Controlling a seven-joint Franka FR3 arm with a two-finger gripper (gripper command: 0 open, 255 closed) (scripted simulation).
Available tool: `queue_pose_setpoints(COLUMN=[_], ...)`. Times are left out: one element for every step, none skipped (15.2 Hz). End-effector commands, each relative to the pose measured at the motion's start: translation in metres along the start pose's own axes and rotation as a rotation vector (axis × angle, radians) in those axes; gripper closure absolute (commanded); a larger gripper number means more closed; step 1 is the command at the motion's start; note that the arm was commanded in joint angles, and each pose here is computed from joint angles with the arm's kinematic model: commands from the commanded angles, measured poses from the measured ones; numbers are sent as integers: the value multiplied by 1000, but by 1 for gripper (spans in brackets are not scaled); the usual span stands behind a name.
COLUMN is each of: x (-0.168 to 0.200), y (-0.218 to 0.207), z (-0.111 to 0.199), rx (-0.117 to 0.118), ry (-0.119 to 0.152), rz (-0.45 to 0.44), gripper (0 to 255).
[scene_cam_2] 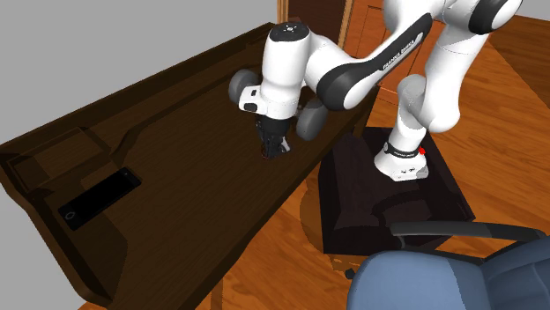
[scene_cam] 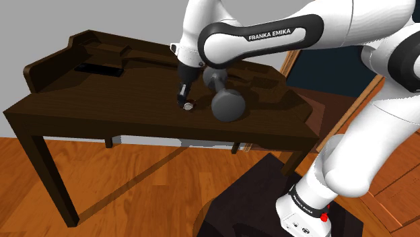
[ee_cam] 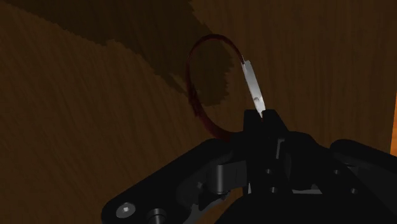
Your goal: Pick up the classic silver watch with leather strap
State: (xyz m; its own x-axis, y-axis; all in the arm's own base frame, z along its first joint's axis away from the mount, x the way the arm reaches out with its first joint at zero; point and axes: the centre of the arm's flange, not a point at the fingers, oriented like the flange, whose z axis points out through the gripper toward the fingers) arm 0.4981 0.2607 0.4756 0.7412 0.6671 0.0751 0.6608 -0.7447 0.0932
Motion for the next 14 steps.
queue_pose_setpoints(x=[1,2,2,2,3,3,4,4,4,5,5,6,6,6], y=[0,1,1,2,2,3,3,4,4,5,5,6,6,6], z=[-10,-16,-21,-26,-31,-37,-42,-47,-52,-57,-63,-68,-69,-69], rx=[0,0,0,0,0,0,0,0,0,0,0,0,0,0], ry=[0,0,0,0,0,0,0,0,0,0,0,0,0,0], rz=[0,0,0,0,0,0,0,0,0,0,0,0,0,0], gripper=[255,255,255,255,255,255,255,255,255,255,255,255,255,255])
